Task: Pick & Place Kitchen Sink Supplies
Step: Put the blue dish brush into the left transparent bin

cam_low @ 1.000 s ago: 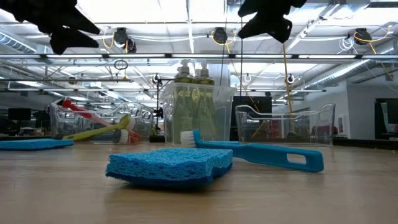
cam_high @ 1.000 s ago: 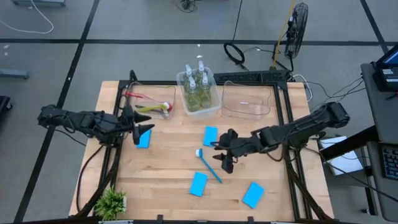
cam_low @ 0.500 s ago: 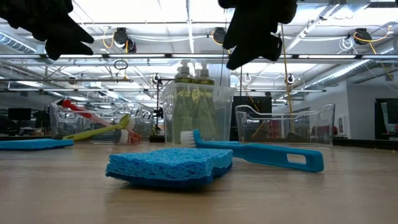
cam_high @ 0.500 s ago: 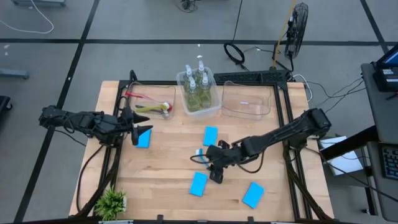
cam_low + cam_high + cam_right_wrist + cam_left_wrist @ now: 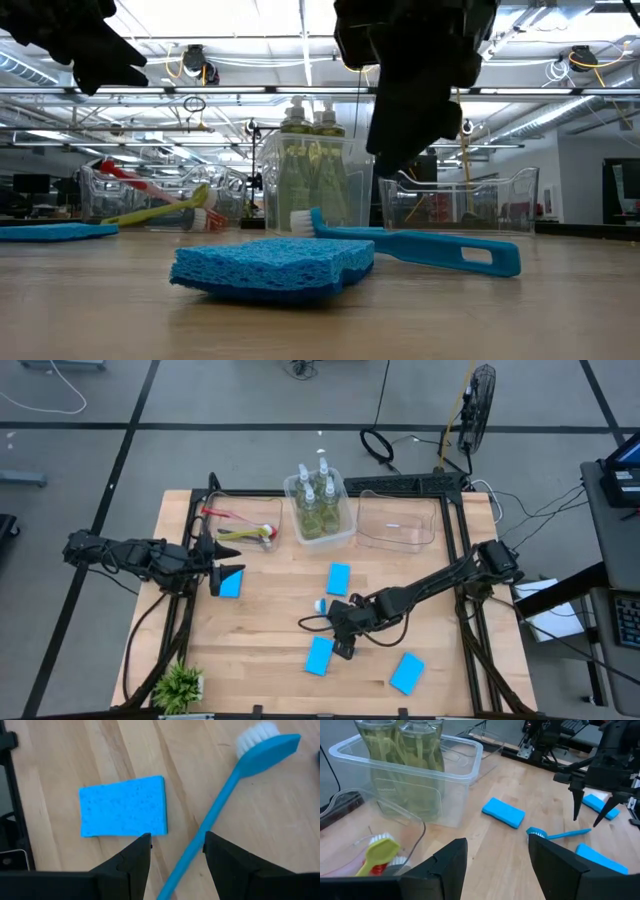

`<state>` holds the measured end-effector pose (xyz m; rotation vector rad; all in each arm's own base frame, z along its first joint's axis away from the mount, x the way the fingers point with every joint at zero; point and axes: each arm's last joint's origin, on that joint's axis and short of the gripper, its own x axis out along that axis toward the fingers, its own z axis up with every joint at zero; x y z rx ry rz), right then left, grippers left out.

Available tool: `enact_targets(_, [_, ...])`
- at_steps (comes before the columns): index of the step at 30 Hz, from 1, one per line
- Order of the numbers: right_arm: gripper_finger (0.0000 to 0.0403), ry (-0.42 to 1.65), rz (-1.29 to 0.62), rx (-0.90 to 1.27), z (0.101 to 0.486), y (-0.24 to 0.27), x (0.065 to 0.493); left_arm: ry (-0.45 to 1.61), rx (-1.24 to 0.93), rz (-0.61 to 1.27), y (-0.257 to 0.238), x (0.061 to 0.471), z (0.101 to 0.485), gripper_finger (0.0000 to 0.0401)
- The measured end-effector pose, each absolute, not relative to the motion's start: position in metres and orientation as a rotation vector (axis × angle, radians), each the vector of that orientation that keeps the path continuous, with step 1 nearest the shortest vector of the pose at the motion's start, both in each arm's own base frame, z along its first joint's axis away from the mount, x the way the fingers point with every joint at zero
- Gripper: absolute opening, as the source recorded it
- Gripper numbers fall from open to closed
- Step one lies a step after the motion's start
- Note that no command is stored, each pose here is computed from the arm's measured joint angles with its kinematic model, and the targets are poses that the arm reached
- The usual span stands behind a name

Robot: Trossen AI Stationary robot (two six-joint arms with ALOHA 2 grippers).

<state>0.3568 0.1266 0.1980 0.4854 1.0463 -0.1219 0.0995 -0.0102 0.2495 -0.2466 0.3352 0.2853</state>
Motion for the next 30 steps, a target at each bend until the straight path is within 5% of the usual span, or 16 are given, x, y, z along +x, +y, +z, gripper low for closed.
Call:
enact_targets(22, [0.0170, 1.191, -0.193, 0.481, 0.161, 0.129, 0.358, 0.338, -0.229, 0.283, -0.010, 0.100, 0.249, 0.0214])
enact_targets(30, [0.0134, 1.238, -0.218, 0.466, 0.157, 0.128, 0.354, 0.338, -0.229, 0.284, -0.010, 0.100, 0.250, 0.0214])
